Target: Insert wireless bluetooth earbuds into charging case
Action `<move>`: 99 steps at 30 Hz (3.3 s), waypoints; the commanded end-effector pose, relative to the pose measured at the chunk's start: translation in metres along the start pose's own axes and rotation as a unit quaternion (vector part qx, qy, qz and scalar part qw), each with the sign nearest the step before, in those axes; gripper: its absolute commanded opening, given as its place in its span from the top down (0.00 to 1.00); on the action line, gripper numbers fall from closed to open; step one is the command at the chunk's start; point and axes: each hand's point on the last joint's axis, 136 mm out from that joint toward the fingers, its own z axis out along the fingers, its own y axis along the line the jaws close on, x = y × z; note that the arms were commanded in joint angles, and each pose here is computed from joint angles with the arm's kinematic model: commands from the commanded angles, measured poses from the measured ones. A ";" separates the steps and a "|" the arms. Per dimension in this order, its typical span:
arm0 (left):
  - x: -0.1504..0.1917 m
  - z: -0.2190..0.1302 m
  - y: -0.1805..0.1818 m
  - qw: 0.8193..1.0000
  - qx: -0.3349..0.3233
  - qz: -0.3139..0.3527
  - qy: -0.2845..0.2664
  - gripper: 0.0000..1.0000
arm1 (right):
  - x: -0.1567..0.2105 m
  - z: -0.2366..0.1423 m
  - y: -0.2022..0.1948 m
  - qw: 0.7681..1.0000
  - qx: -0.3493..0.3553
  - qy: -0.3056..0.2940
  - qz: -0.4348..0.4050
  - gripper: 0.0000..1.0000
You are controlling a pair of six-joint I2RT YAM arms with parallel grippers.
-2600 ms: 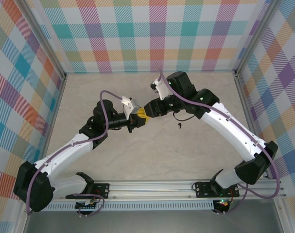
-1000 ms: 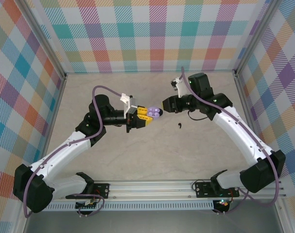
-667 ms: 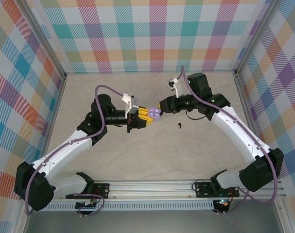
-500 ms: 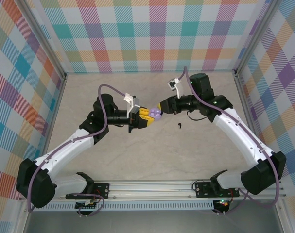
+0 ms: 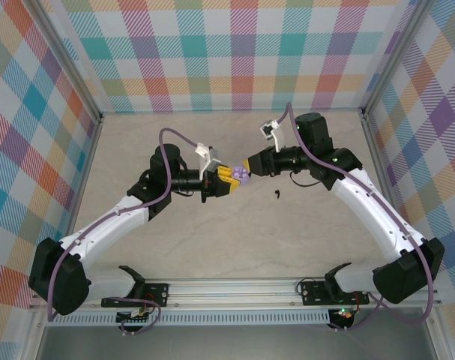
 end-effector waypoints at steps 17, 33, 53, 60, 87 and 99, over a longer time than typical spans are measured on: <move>-0.019 -0.001 -0.012 1.000 0.013 0.026 -0.012 0.91 | -0.005 -0.007 -0.020 0.998 0.061 -0.016 0.018 0.65; -0.030 -0.008 -0.027 0.998 0.031 0.053 -0.027 0.91 | 0.015 0.018 -0.034 0.997 0.027 0.042 0.061 0.66; -0.015 0.002 0.005 1.000 -0.024 0.007 -0.005 0.91 | 0.009 0.002 -0.008 1.000 -0.008 0.013 0.018 0.64; 0.004 -0.002 0.048 0.991 -0.117 -0.060 0.012 0.90 | 0.013 -0.013 -0.066 0.983 0.176 0.009 0.048 0.61; 0.202 -0.078 0.216 0.796 -0.348 -0.488 0.085 0.92 | 0.030 -0.015 -0.072 0.979 0.191 0.030 0.058 0.58; 0.241 -0.091 0.227 0.757 -0.385 -0.516 0.111 0.80 | 0.037 -0.010 -0.078 0.978 0.193 0.048 0.068 0.57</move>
